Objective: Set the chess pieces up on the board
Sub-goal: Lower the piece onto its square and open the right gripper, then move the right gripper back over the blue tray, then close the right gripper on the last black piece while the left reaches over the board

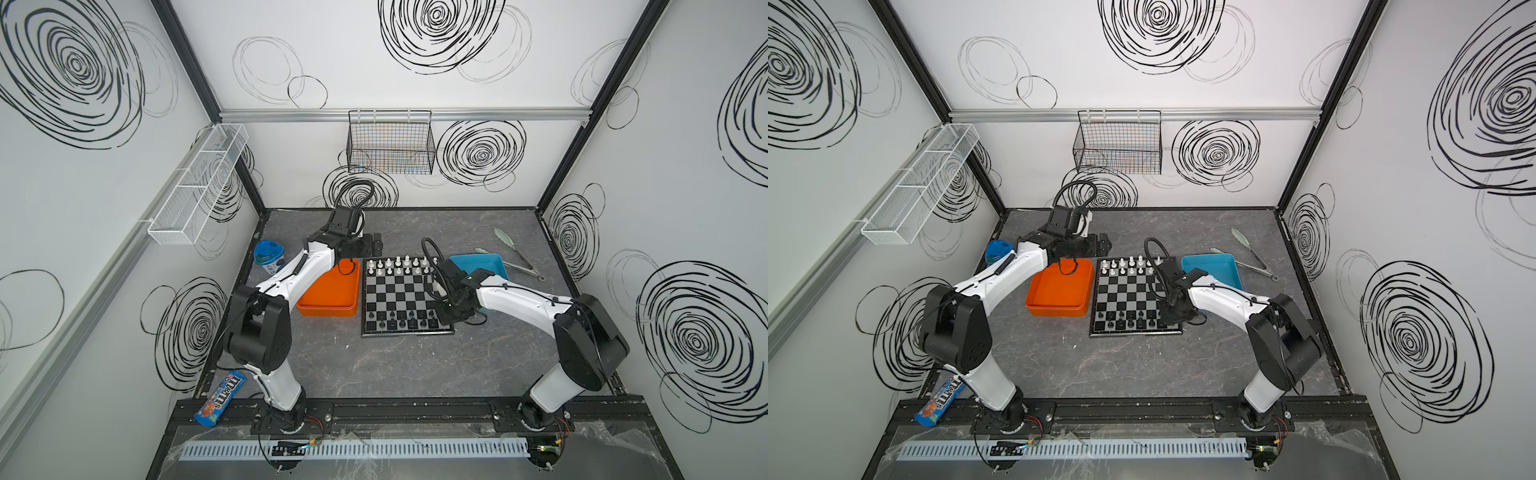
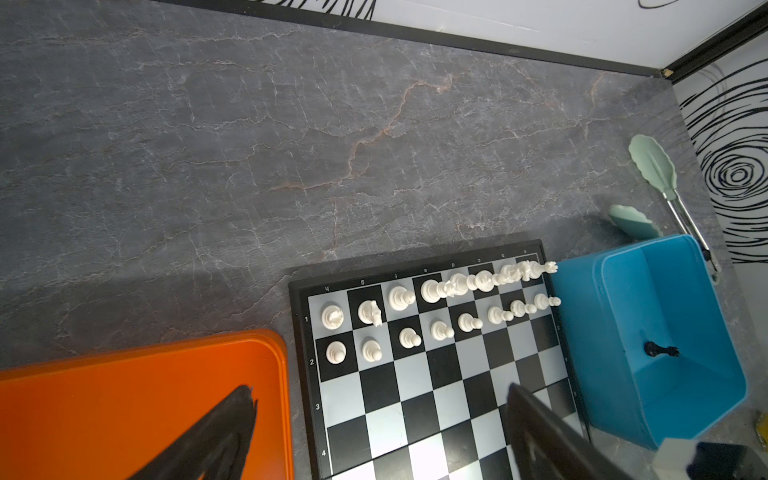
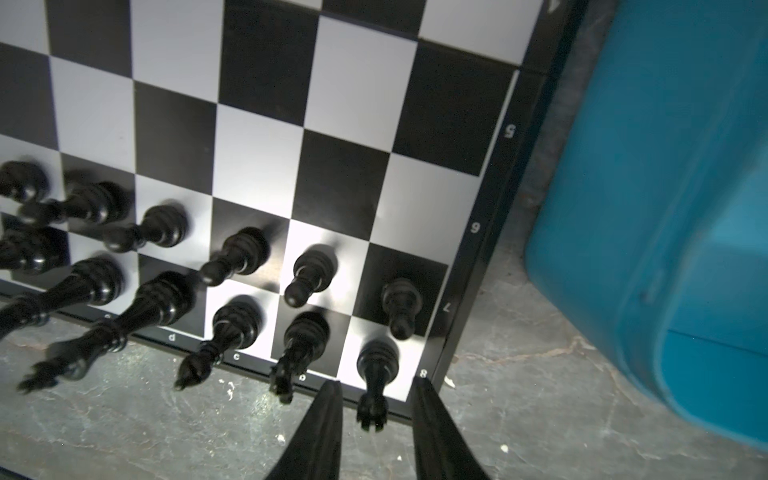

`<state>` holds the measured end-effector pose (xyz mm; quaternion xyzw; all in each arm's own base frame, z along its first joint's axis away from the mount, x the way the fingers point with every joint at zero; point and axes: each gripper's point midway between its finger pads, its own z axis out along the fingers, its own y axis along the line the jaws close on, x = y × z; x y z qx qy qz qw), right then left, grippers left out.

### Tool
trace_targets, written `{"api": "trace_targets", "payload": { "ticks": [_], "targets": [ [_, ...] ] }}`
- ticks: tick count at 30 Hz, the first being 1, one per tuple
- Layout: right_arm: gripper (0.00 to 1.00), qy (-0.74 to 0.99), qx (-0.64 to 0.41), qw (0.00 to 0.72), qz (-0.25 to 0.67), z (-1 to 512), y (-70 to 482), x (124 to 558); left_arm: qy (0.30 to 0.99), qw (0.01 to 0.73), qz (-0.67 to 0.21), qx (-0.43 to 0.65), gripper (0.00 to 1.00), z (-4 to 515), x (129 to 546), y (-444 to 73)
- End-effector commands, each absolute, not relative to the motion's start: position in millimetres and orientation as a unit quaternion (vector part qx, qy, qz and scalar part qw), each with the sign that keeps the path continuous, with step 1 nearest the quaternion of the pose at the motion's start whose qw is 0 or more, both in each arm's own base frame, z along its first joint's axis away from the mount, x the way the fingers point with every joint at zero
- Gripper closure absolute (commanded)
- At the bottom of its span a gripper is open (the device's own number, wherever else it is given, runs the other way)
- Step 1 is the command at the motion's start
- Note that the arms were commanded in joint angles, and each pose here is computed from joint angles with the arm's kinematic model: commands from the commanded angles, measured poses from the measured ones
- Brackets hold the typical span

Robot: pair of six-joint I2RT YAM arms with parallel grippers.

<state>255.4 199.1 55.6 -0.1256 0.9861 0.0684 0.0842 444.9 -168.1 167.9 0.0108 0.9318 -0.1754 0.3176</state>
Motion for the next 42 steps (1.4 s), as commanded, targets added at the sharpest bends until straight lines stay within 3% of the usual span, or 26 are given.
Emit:
{"api": "trace_targets", "payload": {
  "ticks": [1, 10, 13, 17, 20, 29, 38, 42],
  "targets": [
    [0.64, 0.983, -0.126, 0.114, 0.062, 83.3, 199.5, 264.5, 0.922, 0.342, -0.184, 0.01, 0.03, 183.5, 448.4, -168.8],
    [0.53, 0.98, -0.084, 0.17, 0.065, 117.7, 163.7, 311.7, 0.923, 0.336, -0.184, 0.026, 0.03, 186.6, 439.0, -165.9],
    [0.42, 0.977, -0.046, 0.193, 0.071, 127.8, 135.7, 334.2, 0.929, 0.318, -0.181, 0.059, 0.03, 181.7, 431.5, -178.4],
    [0.14, 0.975, -0.004, 0.213, 0.068, 133.0, 100.3, 356.5, 0.927, 0.309, -0.181, 0.107, 0.03, 182.5, 424.3, -202.0],
    [0.08, 0.975, 0.023, 0.209, 0.064, 126.9, 77.9, 365.7, 0.919, 0.308, -0.187, 0.159, 0.03, 191.5, 421.2, -229.3],
    [0.0, 0.984, 0.061, 0.167, 0.033, 88.8, 34.8, 360.1, 0.884, 0.326, -0.217, 0.254, 0.03, 207.4, 403.9, -292.3],
    [0.0, 0.987, 0.068, 0.143, 0.032, 67.1, 31.8, 363.3, 0.87, 0.316, -0.232, 0.299, 0.03, 195.6, 376.0, -310.6],
    [0.05, 0.988, 0.068, 0.136, 0.038, 59.9, 34.3, 365.5, 0.87, 0.308, -0.243, 0.299, 0.03, 191.9, 373.0, -313.4]
  ]
}}
